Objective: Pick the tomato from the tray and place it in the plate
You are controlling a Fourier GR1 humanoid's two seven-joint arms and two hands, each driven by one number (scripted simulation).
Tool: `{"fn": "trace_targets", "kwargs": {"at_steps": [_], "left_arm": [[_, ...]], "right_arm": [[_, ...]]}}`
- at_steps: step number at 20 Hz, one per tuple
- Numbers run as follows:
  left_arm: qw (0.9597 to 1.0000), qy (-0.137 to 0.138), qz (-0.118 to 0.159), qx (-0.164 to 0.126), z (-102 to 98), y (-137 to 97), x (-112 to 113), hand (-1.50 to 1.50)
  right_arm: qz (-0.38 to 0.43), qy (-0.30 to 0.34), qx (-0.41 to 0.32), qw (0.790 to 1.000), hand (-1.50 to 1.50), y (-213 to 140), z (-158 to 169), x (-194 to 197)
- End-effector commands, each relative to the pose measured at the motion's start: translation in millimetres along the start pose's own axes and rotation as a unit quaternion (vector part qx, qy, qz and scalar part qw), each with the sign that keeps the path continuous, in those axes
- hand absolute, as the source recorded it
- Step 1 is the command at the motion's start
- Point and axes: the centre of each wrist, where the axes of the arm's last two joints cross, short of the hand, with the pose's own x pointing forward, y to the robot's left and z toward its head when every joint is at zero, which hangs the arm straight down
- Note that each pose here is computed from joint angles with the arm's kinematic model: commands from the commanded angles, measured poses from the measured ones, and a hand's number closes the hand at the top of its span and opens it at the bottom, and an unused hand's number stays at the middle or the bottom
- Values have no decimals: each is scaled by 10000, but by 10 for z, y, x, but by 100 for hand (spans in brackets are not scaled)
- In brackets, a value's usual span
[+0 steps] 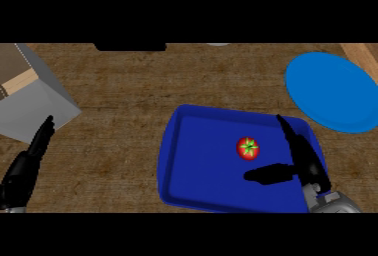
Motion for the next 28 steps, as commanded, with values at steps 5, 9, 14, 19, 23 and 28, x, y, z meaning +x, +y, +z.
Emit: {"fn": "trace_targets", "kwargs": {"at_steps": [5,9,14,19,23,28], "left_arm": [[10000,10,43,-15,256,-145,-107,0],[10000,-29,44,28,40,-176,-195,0],[10000,-33,-20,6,59,-6,82,0],[10000,14,7,7,107,0,-200,0],[10000,15,47,12,207,-94,-47,0],[10000,-73,1,36,16,-52,80,0]], "right_arm": [[101,105,389,9991,-150,53,-251,-43],[173,181,433,9987,-150,144,-350,-207],[81,191,394,9990,-150,365,-360,-23],[-125,-110,349,9993,150,679,-363,-123],[-43,-277,286,9992,150,646,-512,-198],[1168,-486,114,9919,150,-782,-730,-579]]}}
